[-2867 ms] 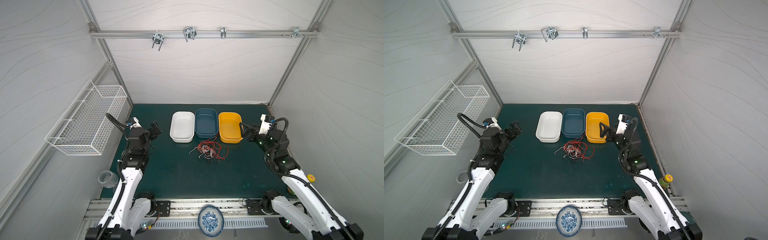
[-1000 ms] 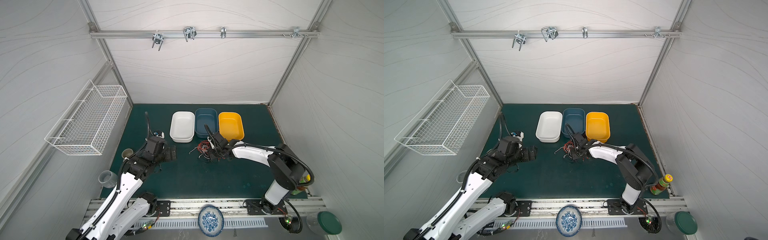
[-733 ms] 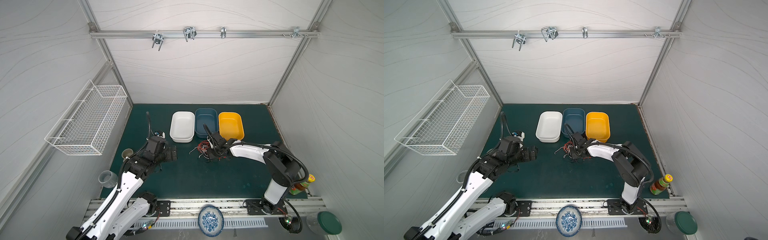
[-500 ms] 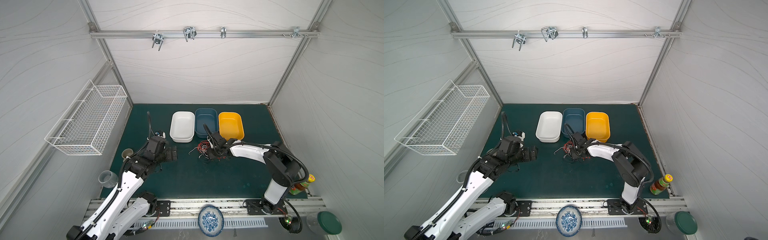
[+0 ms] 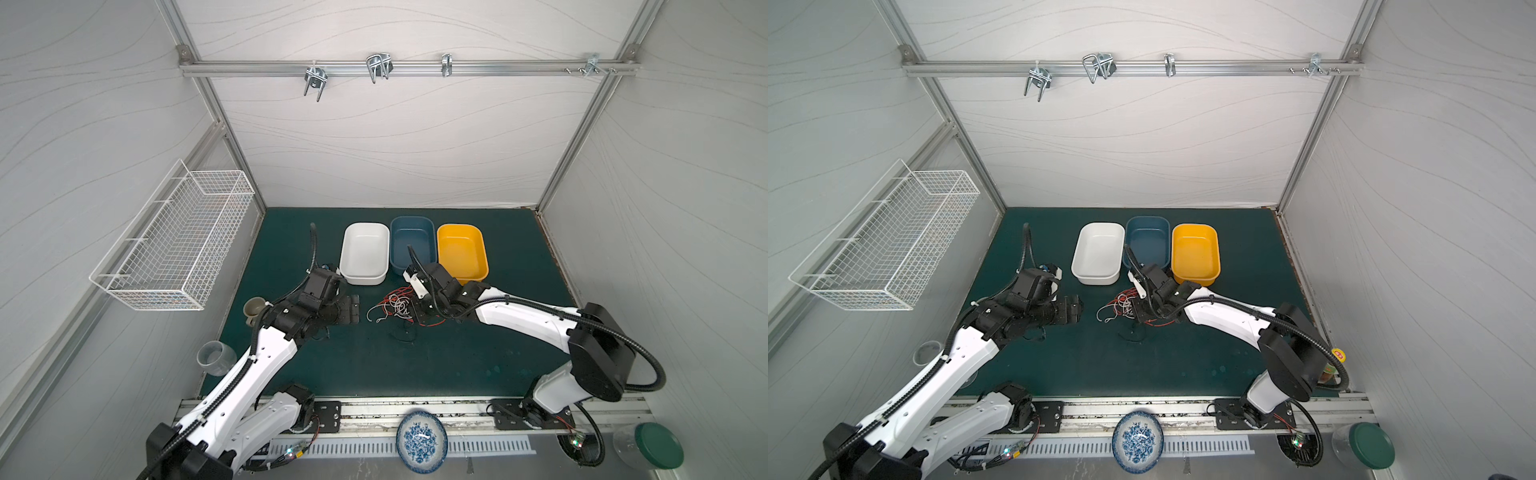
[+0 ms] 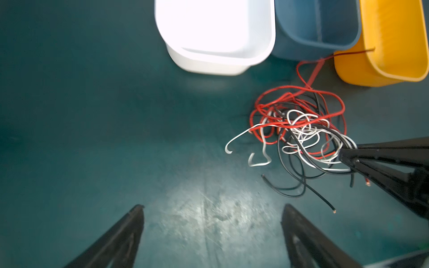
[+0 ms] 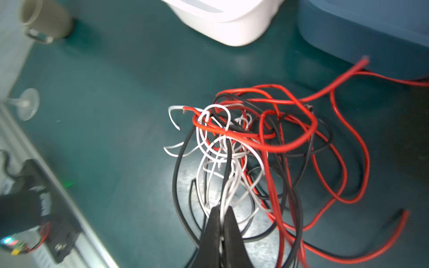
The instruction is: Untangle the cables
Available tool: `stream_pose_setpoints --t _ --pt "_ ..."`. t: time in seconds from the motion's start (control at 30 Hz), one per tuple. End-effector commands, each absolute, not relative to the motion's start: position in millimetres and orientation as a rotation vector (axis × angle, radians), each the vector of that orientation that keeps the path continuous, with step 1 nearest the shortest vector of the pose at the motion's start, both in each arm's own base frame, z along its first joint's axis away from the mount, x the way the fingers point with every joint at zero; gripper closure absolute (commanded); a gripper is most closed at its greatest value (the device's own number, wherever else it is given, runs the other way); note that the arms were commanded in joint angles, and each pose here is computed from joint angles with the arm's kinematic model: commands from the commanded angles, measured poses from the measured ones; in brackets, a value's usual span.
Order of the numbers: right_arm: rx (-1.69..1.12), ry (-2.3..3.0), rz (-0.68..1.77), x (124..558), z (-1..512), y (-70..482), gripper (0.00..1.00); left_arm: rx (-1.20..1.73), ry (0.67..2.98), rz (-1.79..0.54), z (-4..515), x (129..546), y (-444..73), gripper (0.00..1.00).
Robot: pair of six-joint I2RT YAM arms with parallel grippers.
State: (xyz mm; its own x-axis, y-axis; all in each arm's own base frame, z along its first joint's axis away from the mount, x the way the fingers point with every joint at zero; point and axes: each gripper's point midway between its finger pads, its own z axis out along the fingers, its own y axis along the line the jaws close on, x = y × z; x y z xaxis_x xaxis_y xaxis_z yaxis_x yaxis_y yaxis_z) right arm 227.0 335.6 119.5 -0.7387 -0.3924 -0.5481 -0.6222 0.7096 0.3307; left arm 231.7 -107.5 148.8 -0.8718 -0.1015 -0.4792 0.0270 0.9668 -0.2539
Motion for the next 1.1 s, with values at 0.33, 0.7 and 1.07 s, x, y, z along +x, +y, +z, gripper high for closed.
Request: stream_pose_setpoints --t 0.33,0.7,1.07 --pt "-0.885 2.353 0.935 203.0 146.2 350.3 1.0 -0.165 2.664 -0.896 146.7 222.9 -198.2 0.19" --pt "-0.885 2.343 0.966 199.1 146.9 350.5 1.0 -0.217 2.703 -0.966 121.3 219.1 -221.0 0.37" --pt "-0.874 2.337 0.982 195.8 148.0 348.3 1.0 -0.294 2.687 -1.02 110.4 230.8 -232.5 0.65"
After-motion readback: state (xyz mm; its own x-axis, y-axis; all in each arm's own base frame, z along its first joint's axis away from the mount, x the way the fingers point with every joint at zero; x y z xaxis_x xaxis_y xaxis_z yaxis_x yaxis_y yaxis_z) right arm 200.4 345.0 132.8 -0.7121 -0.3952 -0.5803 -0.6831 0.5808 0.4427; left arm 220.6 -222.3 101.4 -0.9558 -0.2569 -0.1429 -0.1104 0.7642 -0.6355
